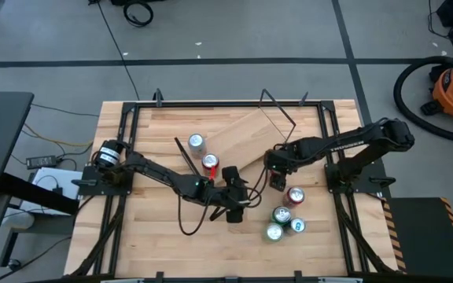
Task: Place canned beverage on shelf
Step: Put the top red soda can on the shelf
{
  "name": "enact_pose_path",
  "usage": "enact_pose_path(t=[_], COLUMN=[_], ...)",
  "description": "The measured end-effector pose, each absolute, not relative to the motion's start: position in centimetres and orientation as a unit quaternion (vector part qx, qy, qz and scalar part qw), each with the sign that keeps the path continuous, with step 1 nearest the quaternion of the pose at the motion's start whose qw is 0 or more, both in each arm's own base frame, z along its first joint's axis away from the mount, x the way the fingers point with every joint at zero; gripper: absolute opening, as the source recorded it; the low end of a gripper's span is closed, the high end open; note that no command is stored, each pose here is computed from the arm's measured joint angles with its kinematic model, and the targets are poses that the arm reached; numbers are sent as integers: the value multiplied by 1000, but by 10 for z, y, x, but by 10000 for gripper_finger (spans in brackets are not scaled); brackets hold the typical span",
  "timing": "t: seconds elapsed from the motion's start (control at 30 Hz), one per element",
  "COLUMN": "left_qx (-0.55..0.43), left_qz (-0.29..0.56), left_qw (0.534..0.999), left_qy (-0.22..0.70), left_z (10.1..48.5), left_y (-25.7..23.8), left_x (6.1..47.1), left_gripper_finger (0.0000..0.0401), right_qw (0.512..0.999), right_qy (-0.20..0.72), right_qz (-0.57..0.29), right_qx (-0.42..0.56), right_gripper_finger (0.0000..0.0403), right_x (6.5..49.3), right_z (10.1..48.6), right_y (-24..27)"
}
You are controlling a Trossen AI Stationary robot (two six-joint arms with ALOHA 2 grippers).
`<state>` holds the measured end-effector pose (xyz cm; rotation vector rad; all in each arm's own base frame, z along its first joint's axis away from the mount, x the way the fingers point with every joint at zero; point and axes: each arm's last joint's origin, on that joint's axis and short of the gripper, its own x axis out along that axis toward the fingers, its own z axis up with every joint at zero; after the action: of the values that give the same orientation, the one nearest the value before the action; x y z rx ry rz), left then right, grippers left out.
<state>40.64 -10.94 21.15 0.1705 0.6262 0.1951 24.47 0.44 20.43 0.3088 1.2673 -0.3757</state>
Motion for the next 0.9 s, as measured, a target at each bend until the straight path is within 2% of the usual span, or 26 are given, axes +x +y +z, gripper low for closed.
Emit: enact_pose_path(t=[0.33, 0.67, 0.9], left_qx=[50, 99, 78], left_qz=[148, 199, 203], left_qw=[944, 941, 949], left_qy=[292, 255, 228], left_z=[211, 187, 175], left_y=[-101, -112, -102], left_x=[409, 422, 435], left_gripper_finger=[355, 355, 355], right_qw=[775, 801, 823], right_qy=[588, 562, 532], right_qz=[-156, -142, -119], right_qx=[168, 152, 161], right_gripper_finger=[324, 323, 323], right_x=[243, 244, 237], right_z=[209, 257, 272], right_y=[-2, -1, 4])
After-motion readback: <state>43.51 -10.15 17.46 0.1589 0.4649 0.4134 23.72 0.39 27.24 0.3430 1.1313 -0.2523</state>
